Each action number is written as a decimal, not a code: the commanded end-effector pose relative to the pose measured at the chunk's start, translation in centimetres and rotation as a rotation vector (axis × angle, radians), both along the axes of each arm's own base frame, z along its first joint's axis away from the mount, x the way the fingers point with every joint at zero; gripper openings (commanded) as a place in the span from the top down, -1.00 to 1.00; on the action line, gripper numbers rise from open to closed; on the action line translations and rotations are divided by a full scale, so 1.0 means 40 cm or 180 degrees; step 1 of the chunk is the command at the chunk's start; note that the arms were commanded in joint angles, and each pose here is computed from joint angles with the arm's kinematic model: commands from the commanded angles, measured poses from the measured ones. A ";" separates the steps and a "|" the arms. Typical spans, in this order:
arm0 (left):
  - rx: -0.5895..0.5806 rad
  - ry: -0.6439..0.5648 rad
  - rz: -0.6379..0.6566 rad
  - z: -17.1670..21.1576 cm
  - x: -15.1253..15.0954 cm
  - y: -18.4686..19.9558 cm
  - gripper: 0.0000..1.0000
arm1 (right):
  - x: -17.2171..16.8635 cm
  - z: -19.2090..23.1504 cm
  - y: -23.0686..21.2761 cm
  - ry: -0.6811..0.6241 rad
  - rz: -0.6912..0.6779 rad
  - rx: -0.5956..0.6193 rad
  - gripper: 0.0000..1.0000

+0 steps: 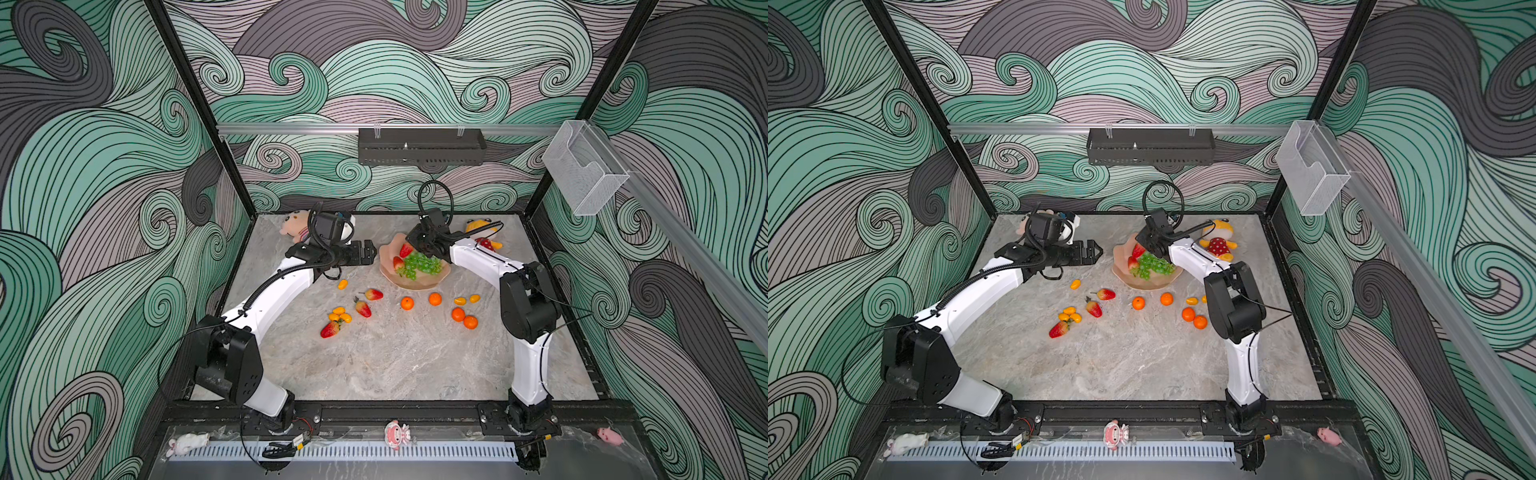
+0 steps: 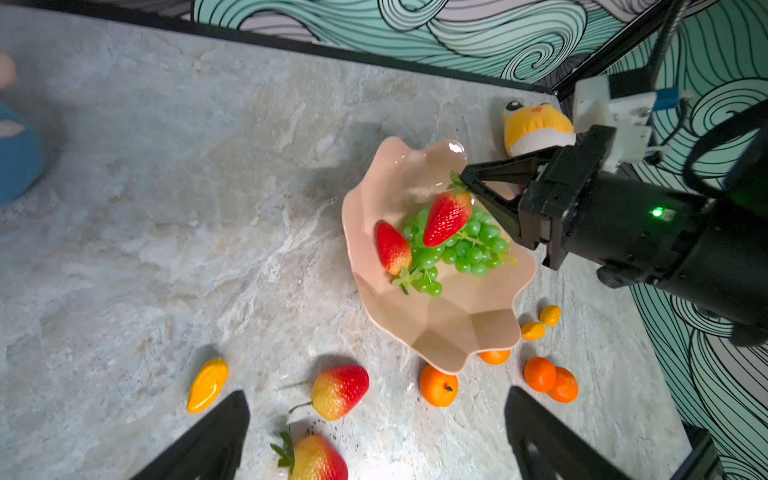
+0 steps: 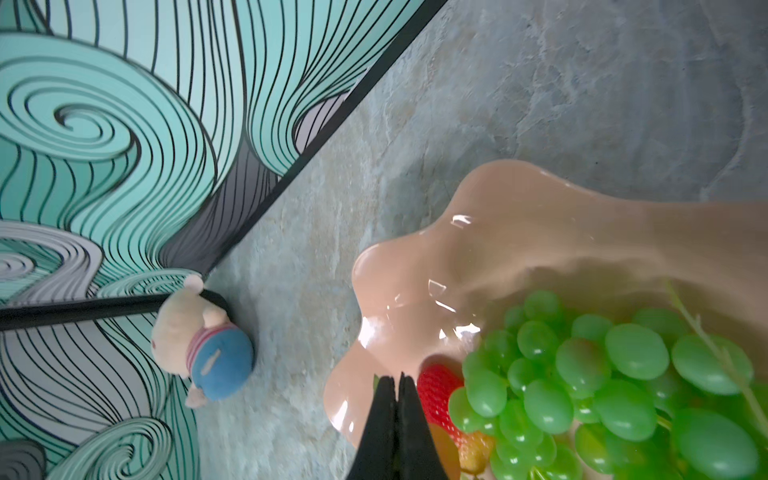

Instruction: Place and organize the fake fruits in the fruit bowl

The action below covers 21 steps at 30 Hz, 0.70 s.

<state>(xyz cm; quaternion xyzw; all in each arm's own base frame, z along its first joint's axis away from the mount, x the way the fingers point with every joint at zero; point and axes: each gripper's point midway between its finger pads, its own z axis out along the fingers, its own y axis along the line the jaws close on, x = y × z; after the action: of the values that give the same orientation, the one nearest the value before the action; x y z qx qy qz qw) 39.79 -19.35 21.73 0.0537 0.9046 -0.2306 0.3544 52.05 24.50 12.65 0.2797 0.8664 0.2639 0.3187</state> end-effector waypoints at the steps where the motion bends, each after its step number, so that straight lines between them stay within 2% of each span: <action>1: -0.0006 -0.0418 -0.0025 0.061 0.050 -0.014 -0.97 | 0.067 0.010 -0.017 -0.0151 -0.0353 0.0253 1.00; 10: 0.0000 -0.0404 -0.0120 0.035 0.078 -0.041 -0.97 | 0.126 -0.031 -0.061 -0.0115 -0.0633 0.0081 1.00; 18: 0.0015 -0.0232 -0.0389 -0.020 0.065 -0.090 -0.97 | 0.120 -0.071 -0.109 0.0030 -0.0748 -0.0179 1.00; 21: 0.0009 -0.0190 -0.0426 -0.031 0.063 -0.099 -0.97 | 0.108 -0.078 -0.122 0.0048 -0.0759 -0.0258 0.91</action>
<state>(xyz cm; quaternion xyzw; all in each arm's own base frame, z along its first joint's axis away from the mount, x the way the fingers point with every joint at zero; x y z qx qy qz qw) 42.03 -22.14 18.98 0.0997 0.8996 -0.2370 0.3531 56.78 21.20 10.25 0.3645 0.8352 0.2219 0.3468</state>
